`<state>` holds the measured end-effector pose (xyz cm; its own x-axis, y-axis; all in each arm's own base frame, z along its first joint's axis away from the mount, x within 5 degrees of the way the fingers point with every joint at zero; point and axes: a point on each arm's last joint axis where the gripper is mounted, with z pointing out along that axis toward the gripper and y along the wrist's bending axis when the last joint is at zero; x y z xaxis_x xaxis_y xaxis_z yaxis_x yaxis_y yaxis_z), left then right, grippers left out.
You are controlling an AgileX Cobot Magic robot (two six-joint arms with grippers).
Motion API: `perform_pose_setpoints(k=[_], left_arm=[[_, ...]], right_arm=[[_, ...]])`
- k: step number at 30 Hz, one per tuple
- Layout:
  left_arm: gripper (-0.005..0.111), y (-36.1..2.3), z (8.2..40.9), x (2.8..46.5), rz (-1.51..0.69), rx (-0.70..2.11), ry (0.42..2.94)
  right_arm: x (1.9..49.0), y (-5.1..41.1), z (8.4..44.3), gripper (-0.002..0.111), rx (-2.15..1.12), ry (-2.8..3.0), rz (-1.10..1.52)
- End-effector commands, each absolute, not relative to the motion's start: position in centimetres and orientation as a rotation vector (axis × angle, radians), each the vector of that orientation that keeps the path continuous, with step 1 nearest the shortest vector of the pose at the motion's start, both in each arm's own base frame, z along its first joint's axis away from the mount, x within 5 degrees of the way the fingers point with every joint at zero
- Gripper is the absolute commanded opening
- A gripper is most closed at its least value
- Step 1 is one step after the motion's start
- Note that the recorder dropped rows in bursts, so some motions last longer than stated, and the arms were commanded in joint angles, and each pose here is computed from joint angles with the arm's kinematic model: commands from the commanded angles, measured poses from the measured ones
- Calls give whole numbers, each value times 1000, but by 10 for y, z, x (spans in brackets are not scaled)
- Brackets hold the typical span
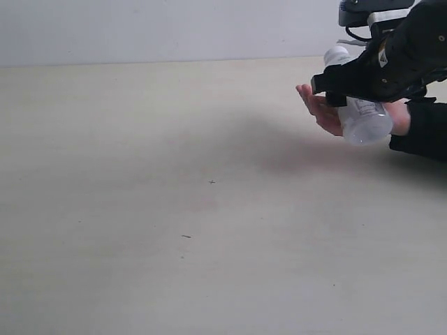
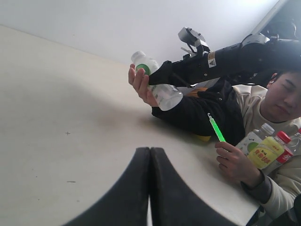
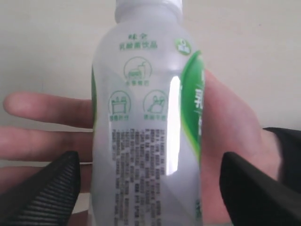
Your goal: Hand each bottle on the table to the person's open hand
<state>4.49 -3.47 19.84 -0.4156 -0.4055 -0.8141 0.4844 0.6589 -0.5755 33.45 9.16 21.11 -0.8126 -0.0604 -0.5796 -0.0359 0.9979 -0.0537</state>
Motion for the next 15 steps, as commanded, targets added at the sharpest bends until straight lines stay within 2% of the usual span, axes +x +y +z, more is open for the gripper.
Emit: perform_pose_setpoints(k=[1,10,15], left_arm=[[0,-35,199,44,-985,66,1731],[0,-35,199,44,-985,66,1731],[0,-35,199,44,-985,66,1731]], right_arm=[[337,89,213,77,-95,2505,-80],[338,88,215,77,-143,2480,-115],[334,86,235,77,-152,2417,-105]])
